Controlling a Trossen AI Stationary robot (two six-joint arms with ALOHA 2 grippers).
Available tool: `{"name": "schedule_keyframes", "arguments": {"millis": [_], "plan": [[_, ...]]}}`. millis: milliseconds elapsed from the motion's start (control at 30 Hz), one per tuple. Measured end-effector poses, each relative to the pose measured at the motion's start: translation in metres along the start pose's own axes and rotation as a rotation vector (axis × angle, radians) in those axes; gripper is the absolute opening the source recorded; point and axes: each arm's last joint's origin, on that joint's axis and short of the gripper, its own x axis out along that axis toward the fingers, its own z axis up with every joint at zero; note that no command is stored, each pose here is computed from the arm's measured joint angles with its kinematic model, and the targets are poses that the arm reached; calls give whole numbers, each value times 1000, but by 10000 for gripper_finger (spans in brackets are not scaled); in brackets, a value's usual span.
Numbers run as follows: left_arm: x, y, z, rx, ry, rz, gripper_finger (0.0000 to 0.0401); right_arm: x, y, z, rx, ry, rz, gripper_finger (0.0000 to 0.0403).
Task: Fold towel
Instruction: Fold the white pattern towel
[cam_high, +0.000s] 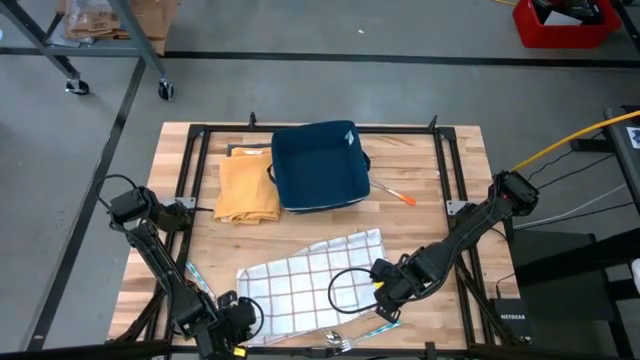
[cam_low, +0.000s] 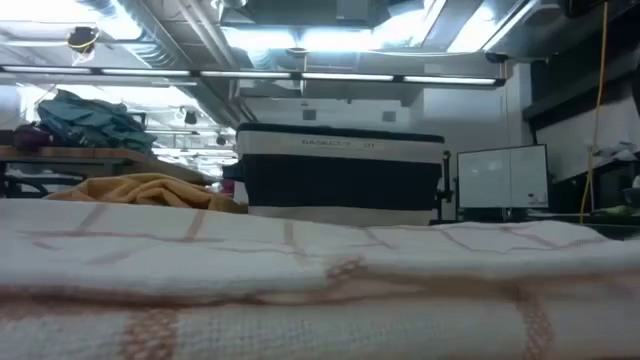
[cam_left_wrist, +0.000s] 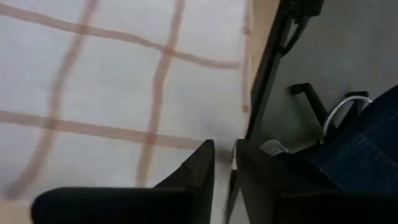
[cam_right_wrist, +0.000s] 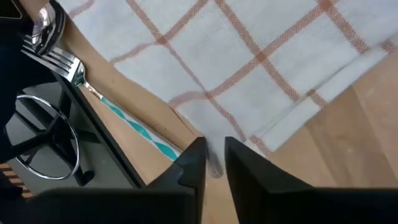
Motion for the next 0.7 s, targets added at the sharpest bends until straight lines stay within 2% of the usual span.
{"name": "schedule_keyframes", "arguments": {"millis": [200, 300, 433, 700], "plan": [[11, -4, -3, -5, 7, -27, 106, 0, 1, 0, 64, -3, 9, 109], [12, -2, -1, -6, 5, -7, 116, 0, 7, 2, 64, -21, 69, 122], [15, 4, 6, -9, -22, 48, 111, 6, 14, 7, 62, -77, 106, 121], [19, 21, 16, 28, -13, 192, 87, 50, 13, 11, 76, -74, -31, 95]]}}
